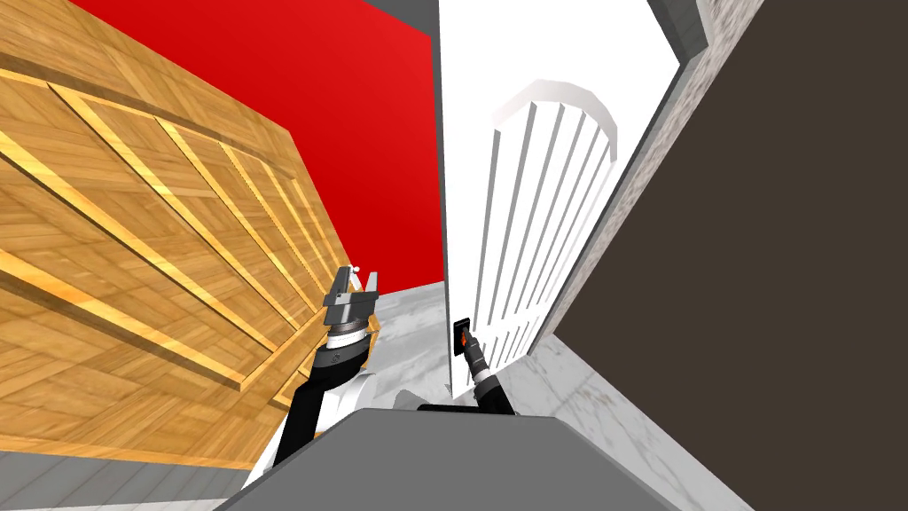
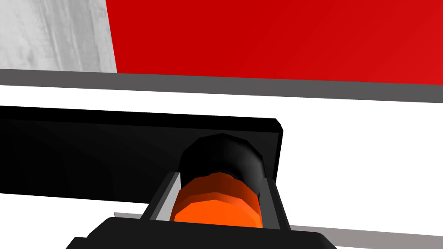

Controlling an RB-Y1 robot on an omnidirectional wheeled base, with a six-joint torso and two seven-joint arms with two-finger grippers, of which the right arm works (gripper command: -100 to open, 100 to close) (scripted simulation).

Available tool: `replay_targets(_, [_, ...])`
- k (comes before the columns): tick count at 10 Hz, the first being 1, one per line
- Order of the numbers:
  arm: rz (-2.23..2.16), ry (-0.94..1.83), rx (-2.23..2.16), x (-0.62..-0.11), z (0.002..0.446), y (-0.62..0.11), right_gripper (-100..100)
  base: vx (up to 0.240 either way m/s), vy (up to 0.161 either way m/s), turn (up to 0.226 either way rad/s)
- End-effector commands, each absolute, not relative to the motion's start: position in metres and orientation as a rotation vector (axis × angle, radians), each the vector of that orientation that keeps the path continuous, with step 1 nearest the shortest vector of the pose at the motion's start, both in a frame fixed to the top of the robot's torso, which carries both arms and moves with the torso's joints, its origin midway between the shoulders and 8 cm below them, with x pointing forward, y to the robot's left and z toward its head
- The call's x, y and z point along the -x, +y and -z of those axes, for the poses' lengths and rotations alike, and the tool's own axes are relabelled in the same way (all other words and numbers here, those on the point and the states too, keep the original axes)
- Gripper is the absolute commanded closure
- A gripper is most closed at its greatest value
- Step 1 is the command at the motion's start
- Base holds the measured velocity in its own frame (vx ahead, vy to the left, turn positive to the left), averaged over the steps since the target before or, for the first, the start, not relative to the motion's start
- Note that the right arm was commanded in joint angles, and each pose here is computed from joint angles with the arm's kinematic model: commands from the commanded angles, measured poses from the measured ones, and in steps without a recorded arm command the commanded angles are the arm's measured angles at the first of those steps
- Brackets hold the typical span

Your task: Push the door open

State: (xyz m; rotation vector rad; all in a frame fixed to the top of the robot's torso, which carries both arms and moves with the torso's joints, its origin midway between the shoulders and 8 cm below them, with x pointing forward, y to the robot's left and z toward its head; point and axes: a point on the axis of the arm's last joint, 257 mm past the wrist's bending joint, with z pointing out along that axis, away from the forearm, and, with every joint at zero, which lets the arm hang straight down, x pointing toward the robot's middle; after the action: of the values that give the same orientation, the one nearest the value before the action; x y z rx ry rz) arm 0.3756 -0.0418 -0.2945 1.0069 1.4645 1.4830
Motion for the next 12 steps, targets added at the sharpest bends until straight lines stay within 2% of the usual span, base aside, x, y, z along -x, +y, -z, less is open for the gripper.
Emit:
replay_targets(1, [-1.483, 1.467, -1.008, -0.374, 0.296, -0.042, 100, 0.0, 0.0, 0.0])
replay_targets(8, [-1.401, 1.429, -1.026, -0.405, 0.299, -0.078, 100, 0.15, 0.114, -0.064])
replay_targets(12, [-1.368, 1.408, -1.039, -0.418, 0.299, -0.093, 100, 0.091, 0.096, -0.061])
